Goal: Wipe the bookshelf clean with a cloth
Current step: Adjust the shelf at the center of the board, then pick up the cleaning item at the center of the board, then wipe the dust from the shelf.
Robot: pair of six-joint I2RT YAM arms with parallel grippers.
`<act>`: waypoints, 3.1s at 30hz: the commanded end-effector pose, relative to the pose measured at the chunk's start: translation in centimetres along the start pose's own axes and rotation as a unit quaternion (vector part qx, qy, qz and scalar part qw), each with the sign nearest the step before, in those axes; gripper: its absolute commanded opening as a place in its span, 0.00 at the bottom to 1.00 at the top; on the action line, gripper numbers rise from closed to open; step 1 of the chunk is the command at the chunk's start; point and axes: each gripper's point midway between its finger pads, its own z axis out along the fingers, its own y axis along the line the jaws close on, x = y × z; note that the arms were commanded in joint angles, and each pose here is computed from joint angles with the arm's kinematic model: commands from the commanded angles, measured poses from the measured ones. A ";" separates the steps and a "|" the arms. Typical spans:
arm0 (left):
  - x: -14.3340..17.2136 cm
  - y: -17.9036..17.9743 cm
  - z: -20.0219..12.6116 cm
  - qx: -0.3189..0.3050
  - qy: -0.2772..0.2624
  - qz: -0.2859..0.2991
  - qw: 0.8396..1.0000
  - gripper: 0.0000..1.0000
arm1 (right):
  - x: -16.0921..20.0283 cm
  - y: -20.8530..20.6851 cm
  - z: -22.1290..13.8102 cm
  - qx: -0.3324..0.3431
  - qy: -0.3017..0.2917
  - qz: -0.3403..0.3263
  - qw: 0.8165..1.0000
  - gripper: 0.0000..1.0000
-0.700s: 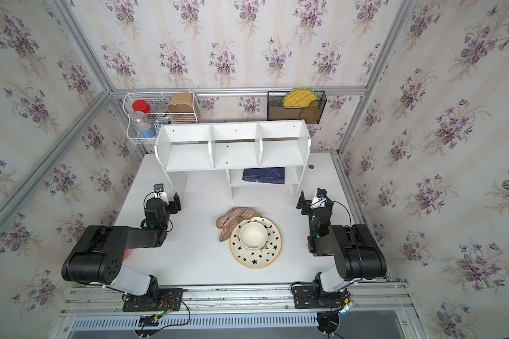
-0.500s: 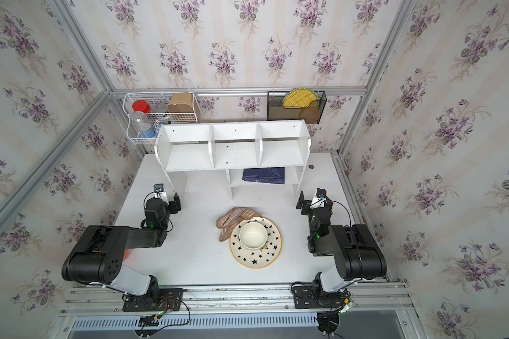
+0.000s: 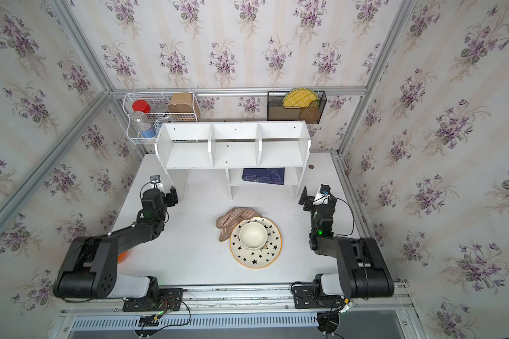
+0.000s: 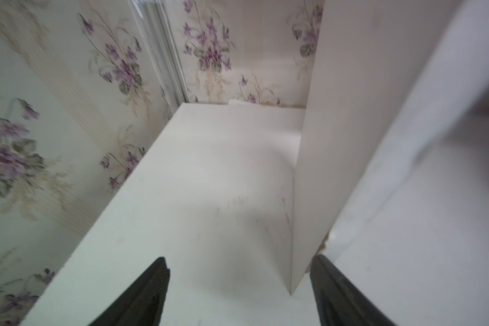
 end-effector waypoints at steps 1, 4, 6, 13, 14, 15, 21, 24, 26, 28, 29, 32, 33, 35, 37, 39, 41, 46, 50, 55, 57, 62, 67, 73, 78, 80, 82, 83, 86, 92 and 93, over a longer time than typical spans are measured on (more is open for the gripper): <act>1.0 3.1 -2.7 -0.078 0.094 -0.045 0.992 0.74 | -1.9 -2.2 -1.2 0.075 0.054 0.065 0.994 1.00; 1.5 2.3 -6.2 -0.053 0.152 -0.119 0.980 0.60 | -2.3 -4.9 -3.7 0.136 0.043 0.182 0.973 1.00; 1.6 0.3 -8.4 -0.018 0.160 -0.129 0.979 0.56 | 0.0 -2.9 -3.7 0.079 0.135 0.197 0.968 1.00; 3.5 -0.5 -14.2 -0.012 0.195 -0.157 0.968 0.64 | 2.0 7.2 -9.6 0.000 0.222 0.160 0.962 1.00; 3.2 -0.7 -14.7 -0.002 0.192 -0.155 0.969 0.63 | 2.3 9.8 -11.1 -0.046 0.231 0.170 0.957 1.00; 2.8 -0.9 -15.3 0.007 0.189 -0.149 0.970 0.63 | 2.5 12.3 -12.4 -0.084 0.249 0.178 0.948 1.00; -2.2 -1.4 -17.2 0.050 0.133 -0.100 0.985 0.64 | 2.9 27.3 -17.2 -0.215 0.345 0.068 0.911 1.00; -4.4 -1.7 -17.3 0.059 0.112 -0.081 0.989 0.66 | 4.6 31.8 -17.5 -0.226 0.379 0.023 0.897 1.00; -6.0 -1.8 -17.3 0.061 0.090 -0.072 0.991 0.68 | 6.4 33.2 -17.2 -0.215 0.404 -0.010 0.889 1.00; -7.6 -1.7 -17.4 0.065 0.063 -0.067 0.994 0.71 | 8.4 34.1 -16.9 -0.203 0.422 -0.030 0.883 0.99; -8.2 -1.5 -17.6 0.062 0.054 -0.069 0.994 0.72 | 9.0 34.6 -16.9 -0.204 0.427 -0.033 0.881 0.97; -8.8 -1.0 -17.7 0.048 0.049 -0.078 0.995 0.74 | 10.9 35.9 -17.1 -0.215 0.445 -0.038 0.869 0.96; -8.8 -1.0 -17.6 0.047 0.051 -0.082 0.994 0.74 | 11.5 36.2 -17.1 -0.219 0.450 -0.040 0.865 0.96; -8.4 -1.5 -17.3 0.051 0.064 -0.083 0.993 0.74 | 12.9 36.9 -17.0 -0.223 0.460 -0.055 0.858 0.93; -8.0 -1.7 -17.0 0.053 0.070 -0.084 0.993 0.74 | 13.6 37.4 -16.8 -0.230 0.464 -0.062 0.853 0.91; -7.8 -1.8 -16.8 0.050 0.073 -0.082 0.993 0.75 | 14.8 37.6 -16.6 -0.230 0.472 -0.064 0.848 0.87; -7.9 -1.6 -16.7 0.044 0.073 -0.076 0.993 0.77 | 15.8 37.4 -16.5 -0.228 0.478 -0.064 0.846 0.84; -8.8 -0.6 -15.9 0.005 0.100 -0.069 0.993 0.81 | 18.0 36.2 -16.1 -0.218 0.489 -0.070 0.842 0.76; -11.1 -1.3 -15.1 0.030 0.103 -0.095 0.990 0.81 | 18.9 35.8 -15.9 -0.218 0.494 -0.070 0.839 0.64; -12.9 -1.0 -13.5 0.022 0.101 -0.109 0.989 0.80 | 18.7 35.7 -15.1 -0.222 0.487 -0.066 0.842 0.28; -13.3 -0.8 -12.9 0.025 0.101 -0.121 0.987 0.79 | 18.3 35.6 -14.8 -0.224 0.483 -0.065 0.844 0.12; -14.9 -0.8 -11.8 0.057 0.067 -0.146 0.985 0.81 | 14.2 37.1 -14.4 -0.275 0.431 -0.054 0.858 0.00; -15.0 -1.0 -10.3 0.081 0.043 -0.161 0.983 0.82 | 6.0 38.4 -12.7 -0.309 0.315 -0.041 0.896 0.00; -16.0 -2.5 -7.5 0.118 0.012 -0.182 0.976 0.81 | -2.3 38.9 -10.1 -0.291 0.193 -0.045 0.936 0.00; -16.2 -3.3 -4.6 0.126 0.001 -0.169 0.977 0.74 | -2.7 39.6 -9.2 -0.283 0.179 -0.051 0.941 0.00; -15.6 -3.7 -3.7 0.131 0.005 -0.170 0.977 0.68 | -1.2 39.6 -8.9 -0.286 0.195 -0.046 0.937 0.00; -15.0 -3.9 -3.3 0.137 0.005 -0.175 0.975 0.61 | 0.6 39.4 -8.8 -0.289 0.216 -0.040 0.932 0.00; -14.8 -4.1 -3.3 0.142 0.004 -0.177 0.974 0.58 | 1.4 39.2 -8.7 -0.288 0.227 -0.036 0.930 0.00; -14.3 -4.2 -3.4 0.146 0.001 -0.176 0.973 0.45 | 3.7 38.9 -8.7 -0.297 0.249 -0.033 0.921 0.00; -14.2 -3.3 -3.7 0.125 -0.005 -0.173 0.977 0.22 | 4.5 39.0 -8.1 -0.291 0.241 -0.055 0.924 0.00; -14.1 -3.2 -3.7 0.122 -0.006 -0.174 0.977 0.20 | 3.7 39.0 -7.8 -0.287 0.232 -0.054 0.928 0.00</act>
